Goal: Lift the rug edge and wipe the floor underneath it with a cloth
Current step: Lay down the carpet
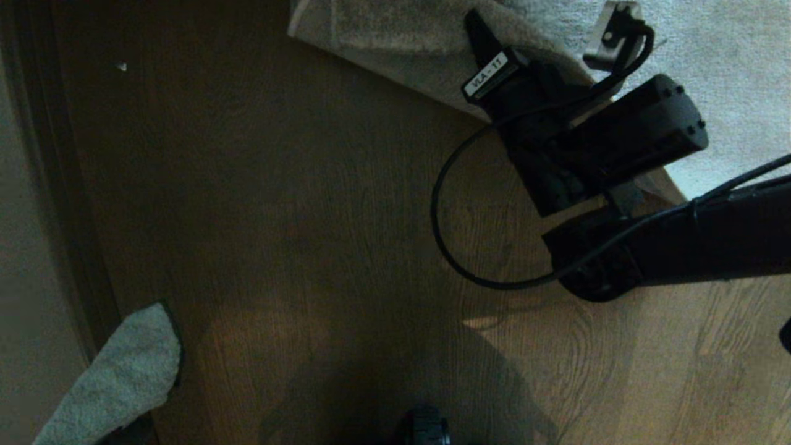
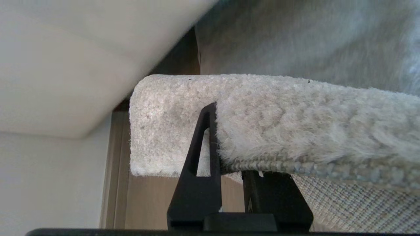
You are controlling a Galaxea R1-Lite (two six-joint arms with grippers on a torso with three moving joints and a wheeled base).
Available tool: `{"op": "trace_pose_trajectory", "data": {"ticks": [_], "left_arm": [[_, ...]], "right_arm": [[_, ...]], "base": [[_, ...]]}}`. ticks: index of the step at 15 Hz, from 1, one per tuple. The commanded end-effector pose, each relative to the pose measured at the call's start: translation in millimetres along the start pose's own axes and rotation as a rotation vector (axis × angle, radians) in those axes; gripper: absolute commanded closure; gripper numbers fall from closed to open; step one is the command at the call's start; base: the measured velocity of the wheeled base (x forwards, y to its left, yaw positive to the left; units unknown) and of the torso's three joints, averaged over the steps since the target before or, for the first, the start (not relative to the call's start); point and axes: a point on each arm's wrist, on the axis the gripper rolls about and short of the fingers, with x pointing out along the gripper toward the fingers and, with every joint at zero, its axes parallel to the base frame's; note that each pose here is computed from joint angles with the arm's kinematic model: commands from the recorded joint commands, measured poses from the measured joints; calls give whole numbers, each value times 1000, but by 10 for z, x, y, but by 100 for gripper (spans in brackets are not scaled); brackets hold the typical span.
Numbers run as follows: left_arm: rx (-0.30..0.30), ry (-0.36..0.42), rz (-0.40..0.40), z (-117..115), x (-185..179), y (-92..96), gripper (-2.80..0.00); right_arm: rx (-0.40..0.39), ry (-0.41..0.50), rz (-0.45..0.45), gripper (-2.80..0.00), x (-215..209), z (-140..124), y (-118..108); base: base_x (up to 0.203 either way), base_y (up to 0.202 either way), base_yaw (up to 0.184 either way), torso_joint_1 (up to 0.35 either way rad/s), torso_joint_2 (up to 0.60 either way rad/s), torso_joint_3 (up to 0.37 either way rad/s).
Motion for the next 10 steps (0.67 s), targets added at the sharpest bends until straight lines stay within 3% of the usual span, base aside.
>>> {"op": "trace_pose_trajectory", "data": {"ticks": [1,10], "left_arm": [[0,-2,2,2,-1,0,0],[0,-2,0,2,-1,0,0]], "right_arm": [[4,-63,17,0,10,127,41],[17,-98,41,0,114,30,103]], "base": [[0,0,0,0,0,0],[0,0,0,0,0,0]]}}
